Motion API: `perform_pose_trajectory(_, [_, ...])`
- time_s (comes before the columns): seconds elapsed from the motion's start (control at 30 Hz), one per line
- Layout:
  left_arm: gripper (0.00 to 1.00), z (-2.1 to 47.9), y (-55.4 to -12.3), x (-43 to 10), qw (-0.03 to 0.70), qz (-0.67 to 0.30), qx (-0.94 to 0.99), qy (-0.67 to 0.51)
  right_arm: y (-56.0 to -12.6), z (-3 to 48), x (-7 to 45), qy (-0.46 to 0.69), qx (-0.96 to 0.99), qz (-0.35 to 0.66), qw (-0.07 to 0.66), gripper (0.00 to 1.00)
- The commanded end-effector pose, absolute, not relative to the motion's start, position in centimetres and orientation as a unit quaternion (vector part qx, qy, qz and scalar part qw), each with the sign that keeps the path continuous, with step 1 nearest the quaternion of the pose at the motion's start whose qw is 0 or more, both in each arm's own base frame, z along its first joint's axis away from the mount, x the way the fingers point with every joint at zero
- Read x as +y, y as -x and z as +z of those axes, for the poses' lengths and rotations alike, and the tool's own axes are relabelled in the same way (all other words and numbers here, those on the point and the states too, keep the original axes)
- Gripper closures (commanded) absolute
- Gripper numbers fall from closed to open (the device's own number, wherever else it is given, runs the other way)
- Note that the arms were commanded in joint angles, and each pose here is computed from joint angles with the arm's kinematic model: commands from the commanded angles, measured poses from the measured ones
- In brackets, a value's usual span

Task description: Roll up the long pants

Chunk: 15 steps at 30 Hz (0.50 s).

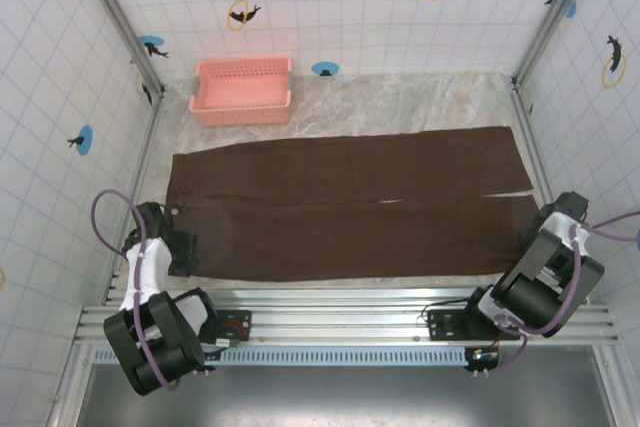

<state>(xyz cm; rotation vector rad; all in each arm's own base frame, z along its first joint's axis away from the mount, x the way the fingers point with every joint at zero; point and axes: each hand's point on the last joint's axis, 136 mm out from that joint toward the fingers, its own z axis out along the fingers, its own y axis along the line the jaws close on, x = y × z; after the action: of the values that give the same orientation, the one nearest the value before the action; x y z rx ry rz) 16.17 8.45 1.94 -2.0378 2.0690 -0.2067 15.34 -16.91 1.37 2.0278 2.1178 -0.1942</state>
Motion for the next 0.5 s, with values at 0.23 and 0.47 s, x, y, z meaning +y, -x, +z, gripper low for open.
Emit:
perform_pose_trajectory(0.23, [0.45,-0.5,-13.4,8.1,0.077,-0.045,0.691,0.717,-15.1,1.5,-15.5,-0.681,0.727,-0.039,0.08,1.0])
perform_pose_trajectory(0.47, [0.44,-1.3,-13.2,8.1,0.063,-0.045,0.694,0.716,-15.6,2.2,-15.5,-0.676,0.731,-0.032,0.087,1.0])
